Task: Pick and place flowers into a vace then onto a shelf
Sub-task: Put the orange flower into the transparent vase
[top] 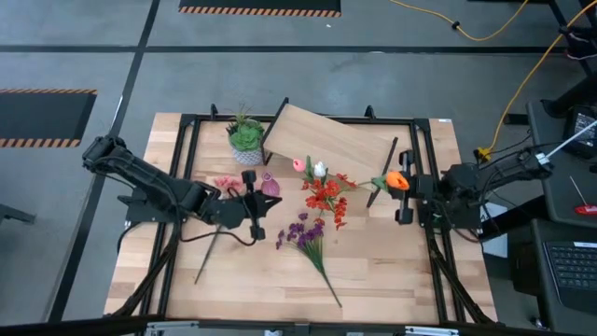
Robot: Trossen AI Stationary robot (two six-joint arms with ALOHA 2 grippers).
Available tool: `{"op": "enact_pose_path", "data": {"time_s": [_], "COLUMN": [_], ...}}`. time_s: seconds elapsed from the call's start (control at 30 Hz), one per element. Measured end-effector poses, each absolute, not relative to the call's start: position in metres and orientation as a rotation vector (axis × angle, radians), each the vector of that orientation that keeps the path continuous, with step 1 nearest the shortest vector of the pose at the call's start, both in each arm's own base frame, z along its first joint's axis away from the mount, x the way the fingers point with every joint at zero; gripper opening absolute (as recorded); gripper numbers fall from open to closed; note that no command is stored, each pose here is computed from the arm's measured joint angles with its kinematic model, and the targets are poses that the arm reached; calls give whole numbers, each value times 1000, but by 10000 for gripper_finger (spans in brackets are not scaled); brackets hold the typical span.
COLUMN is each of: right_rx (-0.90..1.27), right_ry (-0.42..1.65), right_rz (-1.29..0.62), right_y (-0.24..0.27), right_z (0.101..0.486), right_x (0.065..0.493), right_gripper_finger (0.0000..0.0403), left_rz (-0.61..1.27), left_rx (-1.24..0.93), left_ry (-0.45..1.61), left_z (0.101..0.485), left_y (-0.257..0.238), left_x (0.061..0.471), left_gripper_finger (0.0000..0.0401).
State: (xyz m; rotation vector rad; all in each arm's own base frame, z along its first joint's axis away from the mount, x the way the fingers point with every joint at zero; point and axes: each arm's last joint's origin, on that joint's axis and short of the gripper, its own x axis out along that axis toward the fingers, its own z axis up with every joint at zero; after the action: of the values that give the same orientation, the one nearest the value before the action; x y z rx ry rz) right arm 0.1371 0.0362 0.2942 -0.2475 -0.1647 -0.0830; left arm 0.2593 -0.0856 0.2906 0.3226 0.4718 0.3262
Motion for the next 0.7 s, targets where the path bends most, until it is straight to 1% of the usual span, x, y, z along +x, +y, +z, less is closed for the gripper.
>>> {"op": "enact_pose_path", "data": {"time_s": [0.17, 0.27, 0.43, 0.7], "right_rx": [-217, -185, -174, -166], "right_ry": [-175, -167, -209, -208], "right_rz": [9, -16, 56, 69], "right_y": [28, 22, 17, 12], "right_z": [293, 292, 293, 288], "right_x": [143, 149, 158, 173], "right_gripper_finger": [0, 0, 0, 0], "left_rz": [346, 345, 345, 348], "left_rx": [318, 318, 317, 301], "left_ry": [475, 475, 474, 471], "left_z": [291, 291, 291, 291], "left_y": [-80, -80, -80, -81], "left_x": [261, 261, 261, 261], "left_gripper_finger": [3, 2, 3, 3]}}
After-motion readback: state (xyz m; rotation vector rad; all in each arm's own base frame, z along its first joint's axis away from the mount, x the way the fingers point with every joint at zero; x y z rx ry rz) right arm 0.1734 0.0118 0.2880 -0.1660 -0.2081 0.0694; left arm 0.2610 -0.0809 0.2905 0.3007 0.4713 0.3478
